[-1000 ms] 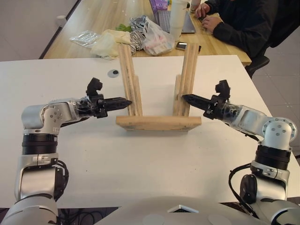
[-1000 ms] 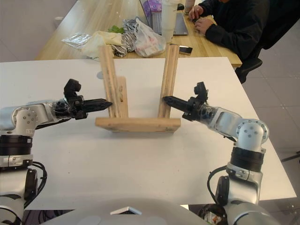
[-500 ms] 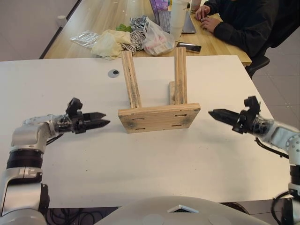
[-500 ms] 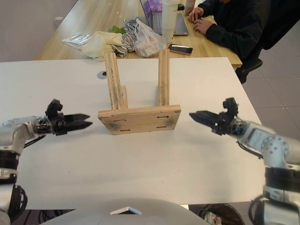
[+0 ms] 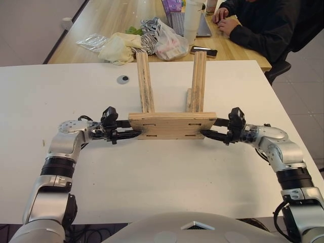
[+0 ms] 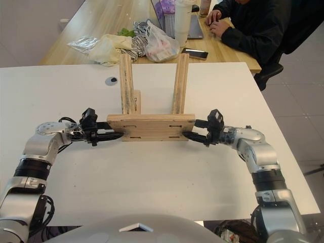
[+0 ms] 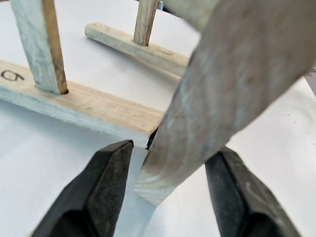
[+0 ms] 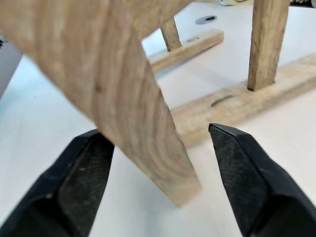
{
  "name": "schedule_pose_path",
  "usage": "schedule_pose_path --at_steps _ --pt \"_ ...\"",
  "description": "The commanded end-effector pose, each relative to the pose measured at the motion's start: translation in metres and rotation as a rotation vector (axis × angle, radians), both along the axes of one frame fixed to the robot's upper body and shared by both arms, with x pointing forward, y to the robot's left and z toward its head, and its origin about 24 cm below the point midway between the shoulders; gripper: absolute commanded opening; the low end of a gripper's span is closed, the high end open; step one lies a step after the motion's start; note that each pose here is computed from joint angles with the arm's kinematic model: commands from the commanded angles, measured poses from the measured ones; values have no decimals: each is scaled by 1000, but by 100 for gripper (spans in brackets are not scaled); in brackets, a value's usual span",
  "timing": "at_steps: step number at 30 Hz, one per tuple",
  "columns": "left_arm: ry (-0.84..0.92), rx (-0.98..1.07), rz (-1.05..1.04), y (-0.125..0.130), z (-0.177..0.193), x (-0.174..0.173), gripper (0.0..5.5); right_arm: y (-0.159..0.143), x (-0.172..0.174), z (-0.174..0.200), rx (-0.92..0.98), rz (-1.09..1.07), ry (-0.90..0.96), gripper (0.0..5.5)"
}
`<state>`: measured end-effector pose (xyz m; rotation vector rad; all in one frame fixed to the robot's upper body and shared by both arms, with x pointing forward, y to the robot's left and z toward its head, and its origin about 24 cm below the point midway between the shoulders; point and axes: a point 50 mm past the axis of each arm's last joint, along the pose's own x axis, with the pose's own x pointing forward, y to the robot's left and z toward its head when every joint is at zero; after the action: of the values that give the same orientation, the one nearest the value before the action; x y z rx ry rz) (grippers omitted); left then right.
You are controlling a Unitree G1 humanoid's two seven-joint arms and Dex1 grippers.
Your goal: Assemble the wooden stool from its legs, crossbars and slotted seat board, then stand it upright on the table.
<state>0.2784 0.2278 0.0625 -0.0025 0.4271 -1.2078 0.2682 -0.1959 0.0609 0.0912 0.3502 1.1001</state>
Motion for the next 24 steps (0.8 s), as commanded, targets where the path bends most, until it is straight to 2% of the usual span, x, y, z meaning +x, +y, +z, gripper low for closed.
schedule_pose_path --at_steps 1,3,6,10,12,16,20,24 --pt "5 -66 -14 -1 12 3 192 5 4 10 94 16 7 277" --pt "32 -165 -38 -9 26 4 181 5 6 19 185 -8 35 253" --pt "24 -358 -57 -21 68 8 172 2 10 49 376 -69 86 247" --pt "-22 -478 43 -32 108 19 144 5 18 94 562 -126 149 227" --pt "-29 -482 177 -38 115 34 140 13 38 118 700 -179 208 217" --pt "133 -622 414 -50 128 73 140 35 88 143 857 -360 419 208" --pt "309 -643 642 -65 114 106 141 45 134 136 926 -669 604 185" --pt "424 -732 802 -76 111 131 141 55 152 132 956 -819 665 126"
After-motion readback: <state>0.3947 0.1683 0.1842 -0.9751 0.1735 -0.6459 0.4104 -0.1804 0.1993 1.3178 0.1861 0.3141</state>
